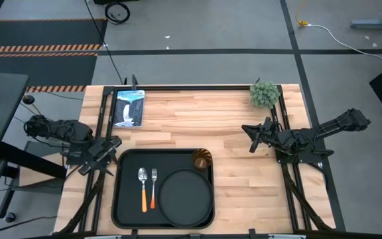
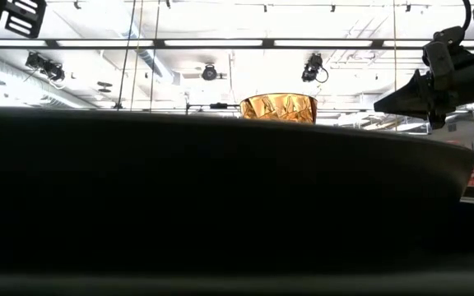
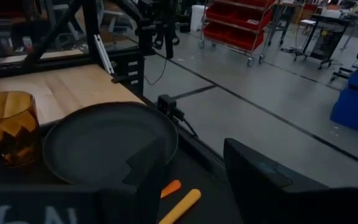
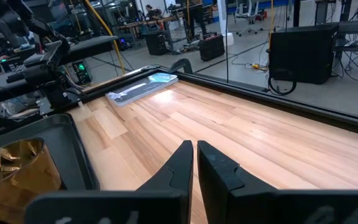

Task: Pick and place plate/cup/fork/spoon on tray
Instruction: Return to Home Position

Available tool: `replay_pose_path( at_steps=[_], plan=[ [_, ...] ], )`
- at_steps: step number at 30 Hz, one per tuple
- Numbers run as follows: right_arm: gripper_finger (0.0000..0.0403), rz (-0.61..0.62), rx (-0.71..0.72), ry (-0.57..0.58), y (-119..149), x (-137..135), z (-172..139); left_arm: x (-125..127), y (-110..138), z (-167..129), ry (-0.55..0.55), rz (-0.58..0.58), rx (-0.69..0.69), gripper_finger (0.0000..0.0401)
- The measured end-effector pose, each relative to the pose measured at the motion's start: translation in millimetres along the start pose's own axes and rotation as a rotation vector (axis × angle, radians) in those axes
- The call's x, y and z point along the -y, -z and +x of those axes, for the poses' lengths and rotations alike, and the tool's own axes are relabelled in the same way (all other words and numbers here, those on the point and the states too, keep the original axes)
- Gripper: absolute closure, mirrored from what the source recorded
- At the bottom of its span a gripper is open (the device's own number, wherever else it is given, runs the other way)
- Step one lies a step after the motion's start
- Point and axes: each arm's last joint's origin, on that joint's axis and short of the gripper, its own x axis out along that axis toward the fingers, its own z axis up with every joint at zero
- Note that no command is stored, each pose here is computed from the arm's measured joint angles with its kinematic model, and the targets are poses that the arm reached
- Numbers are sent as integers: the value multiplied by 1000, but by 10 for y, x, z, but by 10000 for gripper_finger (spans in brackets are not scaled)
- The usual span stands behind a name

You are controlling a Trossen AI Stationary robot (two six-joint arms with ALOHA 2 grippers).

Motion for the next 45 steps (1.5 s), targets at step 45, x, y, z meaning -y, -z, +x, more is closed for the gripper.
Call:
replay_pose_path(
  at_steps=[45],
  plan=[
    [375, 0, 0, 0, 1, 0, 0, 100, -219, -236, 5, 111, 328, 229]
  ],
)
